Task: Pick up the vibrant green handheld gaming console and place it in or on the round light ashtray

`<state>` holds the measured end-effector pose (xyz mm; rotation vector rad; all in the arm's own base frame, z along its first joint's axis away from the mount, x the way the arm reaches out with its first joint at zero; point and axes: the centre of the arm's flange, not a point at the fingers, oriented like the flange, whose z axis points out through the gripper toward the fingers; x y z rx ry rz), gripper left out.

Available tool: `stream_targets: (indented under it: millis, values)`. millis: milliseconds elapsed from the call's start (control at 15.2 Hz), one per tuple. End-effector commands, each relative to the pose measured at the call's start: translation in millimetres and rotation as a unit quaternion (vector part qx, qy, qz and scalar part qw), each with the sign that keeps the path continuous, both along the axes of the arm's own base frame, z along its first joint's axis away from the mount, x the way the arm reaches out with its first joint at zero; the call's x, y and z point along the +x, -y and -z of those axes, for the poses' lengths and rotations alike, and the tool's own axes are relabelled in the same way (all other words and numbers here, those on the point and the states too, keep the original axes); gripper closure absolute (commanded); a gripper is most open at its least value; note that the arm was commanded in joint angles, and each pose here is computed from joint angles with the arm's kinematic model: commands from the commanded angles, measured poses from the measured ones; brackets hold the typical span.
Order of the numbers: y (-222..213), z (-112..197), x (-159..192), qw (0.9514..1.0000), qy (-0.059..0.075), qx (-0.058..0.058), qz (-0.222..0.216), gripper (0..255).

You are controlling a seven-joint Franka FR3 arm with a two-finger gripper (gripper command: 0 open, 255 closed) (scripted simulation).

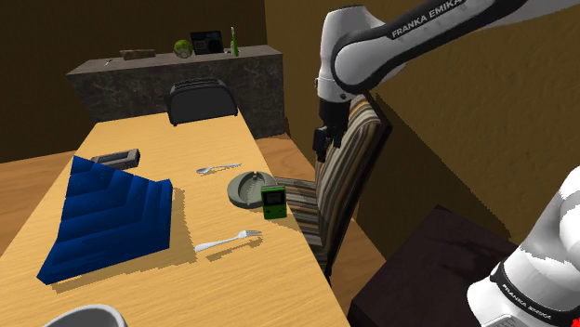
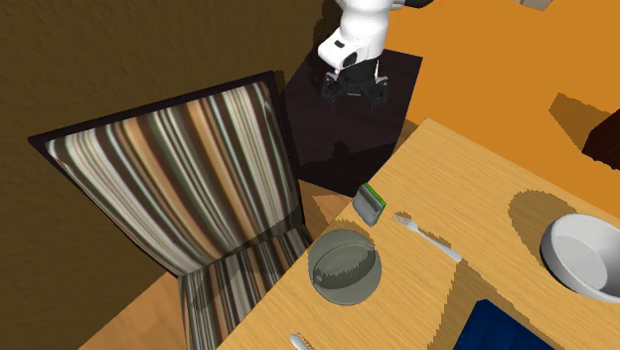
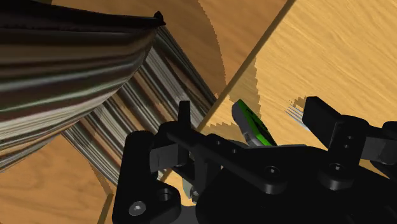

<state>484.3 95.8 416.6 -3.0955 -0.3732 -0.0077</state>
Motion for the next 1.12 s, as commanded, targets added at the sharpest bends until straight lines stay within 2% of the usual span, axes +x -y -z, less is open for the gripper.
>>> stream_targets:
  millis: [0,396,792,1056]
  values:
    - [-13,17,15,0.9999,0.000,-0.002,-0.016,0]
    - [-50,72,61,0.9980,-0.002,-0.007,-0.063,0]
    - [-90,126,102,0.9941,-0.004,-0.013,-0.108,0]
    - [-90,148,101,0.9941,-0.004,-0.013,-0.108,0]
